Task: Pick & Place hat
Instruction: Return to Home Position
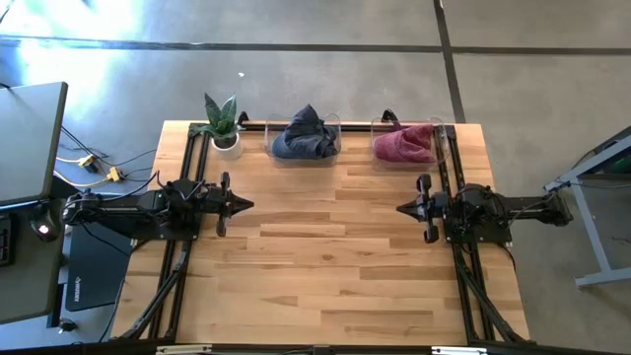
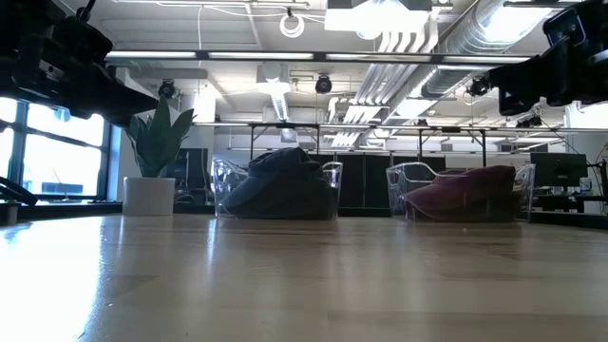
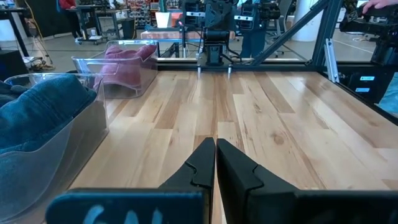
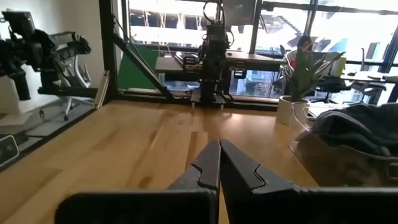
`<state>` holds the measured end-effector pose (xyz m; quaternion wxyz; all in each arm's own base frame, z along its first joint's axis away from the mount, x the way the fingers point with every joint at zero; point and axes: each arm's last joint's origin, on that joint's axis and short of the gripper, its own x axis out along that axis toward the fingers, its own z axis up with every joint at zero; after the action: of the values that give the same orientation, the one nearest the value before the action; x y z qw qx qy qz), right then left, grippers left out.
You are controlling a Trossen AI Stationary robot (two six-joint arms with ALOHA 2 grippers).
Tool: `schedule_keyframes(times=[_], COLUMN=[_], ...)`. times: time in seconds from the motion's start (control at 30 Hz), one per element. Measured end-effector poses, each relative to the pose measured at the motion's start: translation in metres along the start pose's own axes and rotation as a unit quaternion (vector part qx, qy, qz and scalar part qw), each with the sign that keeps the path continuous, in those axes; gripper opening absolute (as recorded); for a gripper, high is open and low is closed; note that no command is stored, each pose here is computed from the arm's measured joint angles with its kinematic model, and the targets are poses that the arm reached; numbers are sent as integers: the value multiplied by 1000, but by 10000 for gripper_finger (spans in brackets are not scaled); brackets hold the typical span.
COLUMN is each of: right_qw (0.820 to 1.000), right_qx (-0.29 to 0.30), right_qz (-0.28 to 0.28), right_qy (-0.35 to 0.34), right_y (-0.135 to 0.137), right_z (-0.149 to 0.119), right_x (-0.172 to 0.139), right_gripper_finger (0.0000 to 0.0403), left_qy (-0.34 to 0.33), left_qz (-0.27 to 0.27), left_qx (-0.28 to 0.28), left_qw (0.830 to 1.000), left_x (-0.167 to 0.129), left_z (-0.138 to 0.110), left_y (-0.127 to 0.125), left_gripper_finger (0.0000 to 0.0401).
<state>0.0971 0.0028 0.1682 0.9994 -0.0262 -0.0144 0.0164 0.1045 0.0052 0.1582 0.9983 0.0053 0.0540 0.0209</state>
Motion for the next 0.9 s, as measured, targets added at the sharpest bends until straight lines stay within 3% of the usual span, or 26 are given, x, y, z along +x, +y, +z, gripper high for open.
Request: schedule_keyframes(times=[0.9], right_qw=[1000], right_qx=[-13], right_qz=[-2], right_qy=[3], right_y=[0], right_z=[0], right_x=[0], right_gripper_finger=[5], left_qy=[0], left_qz=[0], left_qx=[0], left_qw=[1000], left_x=[0], left_z=[0], left_y=[0], left_gripper_finger=[14])
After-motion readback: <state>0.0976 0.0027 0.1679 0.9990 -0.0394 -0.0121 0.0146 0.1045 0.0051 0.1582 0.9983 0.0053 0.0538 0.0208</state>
